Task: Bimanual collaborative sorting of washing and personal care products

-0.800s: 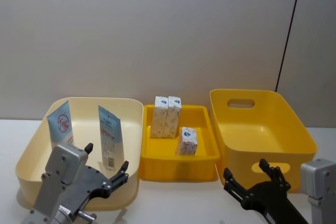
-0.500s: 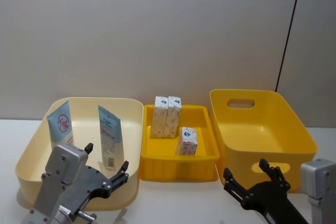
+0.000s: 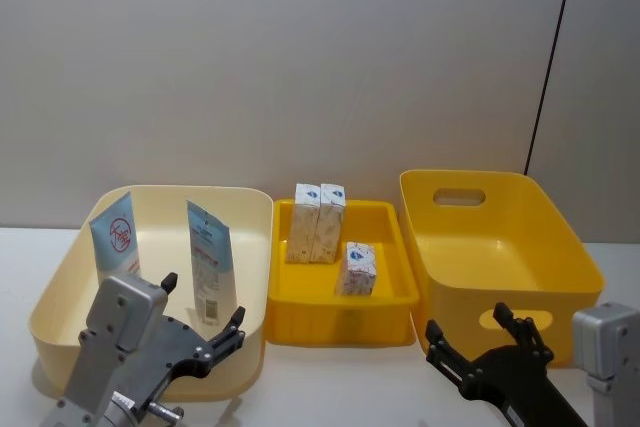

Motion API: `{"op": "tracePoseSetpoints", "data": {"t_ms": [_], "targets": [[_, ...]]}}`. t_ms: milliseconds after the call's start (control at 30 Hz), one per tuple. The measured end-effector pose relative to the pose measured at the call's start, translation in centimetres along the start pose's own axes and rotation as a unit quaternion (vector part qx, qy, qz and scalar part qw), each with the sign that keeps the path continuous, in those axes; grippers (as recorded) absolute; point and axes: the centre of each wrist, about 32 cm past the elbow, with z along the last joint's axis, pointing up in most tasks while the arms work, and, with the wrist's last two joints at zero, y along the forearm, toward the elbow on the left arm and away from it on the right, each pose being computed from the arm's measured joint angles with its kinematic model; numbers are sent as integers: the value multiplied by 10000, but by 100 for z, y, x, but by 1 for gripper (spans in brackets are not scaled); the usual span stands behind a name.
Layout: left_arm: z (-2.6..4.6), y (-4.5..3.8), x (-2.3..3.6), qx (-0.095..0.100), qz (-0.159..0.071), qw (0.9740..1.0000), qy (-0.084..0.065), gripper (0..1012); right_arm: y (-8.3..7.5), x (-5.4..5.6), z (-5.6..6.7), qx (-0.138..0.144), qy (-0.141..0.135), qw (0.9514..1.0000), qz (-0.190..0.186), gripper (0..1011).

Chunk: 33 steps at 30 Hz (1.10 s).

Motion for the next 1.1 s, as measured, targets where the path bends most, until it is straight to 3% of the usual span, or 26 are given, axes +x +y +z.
{"op": "tracePoseSetpoints", "data": {"t_ms": [1100], "targets": [[0,0,0,0,0,10000,0,1003,5,0,5,-18,5,10000,1,1001]]}}
